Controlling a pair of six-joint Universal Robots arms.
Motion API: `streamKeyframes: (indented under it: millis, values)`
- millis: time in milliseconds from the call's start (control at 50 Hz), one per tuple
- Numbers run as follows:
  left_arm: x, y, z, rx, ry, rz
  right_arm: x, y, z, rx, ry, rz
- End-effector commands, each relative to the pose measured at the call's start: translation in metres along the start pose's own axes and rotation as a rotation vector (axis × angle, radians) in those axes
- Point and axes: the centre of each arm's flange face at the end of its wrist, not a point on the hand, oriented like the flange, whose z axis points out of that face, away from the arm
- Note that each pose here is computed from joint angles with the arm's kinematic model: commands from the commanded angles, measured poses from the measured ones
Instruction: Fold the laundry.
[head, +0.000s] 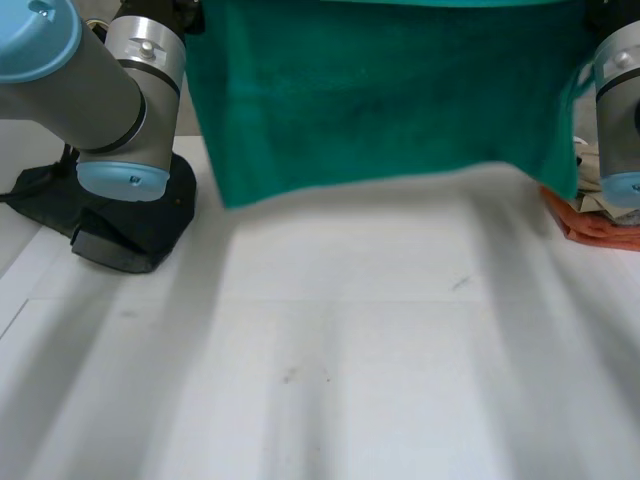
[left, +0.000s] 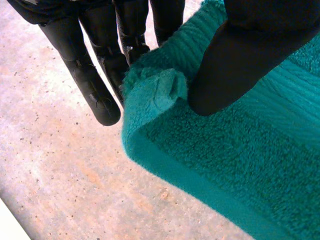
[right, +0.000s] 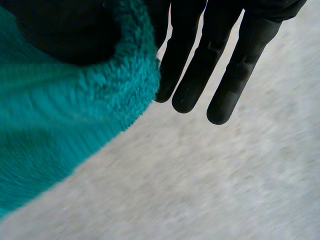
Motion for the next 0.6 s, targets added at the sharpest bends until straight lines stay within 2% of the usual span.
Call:
streamKeyframes:
  millis: [20, 120, 180, 300, 440, 600]
  values:
    - [0.009, 0.017, -0.044, -0.137, 0.094, -0.04, -0.025, 0.009, -0.04, -0.048, -0.193, 0.012]
    - [0.026, 0.046, -0.084, -0.262, 0.177, -0.044, -0.052, 0.031, -0.079, -0.194, -0.388, 0.046]
    - [0.038, 0.068, -0.11, -0.345, 0.229, -0.04, -0.07, 0.051, -0.102, -0.307, -0.487, 0.126]
    - [0.05, 0.091, -0.139, -0.408, 0.281, -0.042, -0.103, 0.091, -0.131, -0.52, -0.592, 0.4]
    - [0.06, 0.11, -0.157, -0.463, 0.313, -0.04, -0.108, 0.13, -0.148, -0.733, -0.609, 0.603]
    - [0.052, 0.118, -0.162, -0.494, 0.303, -0.032, -0.088, 0.164, -0.157, -0.904, -0.549, 0.667]
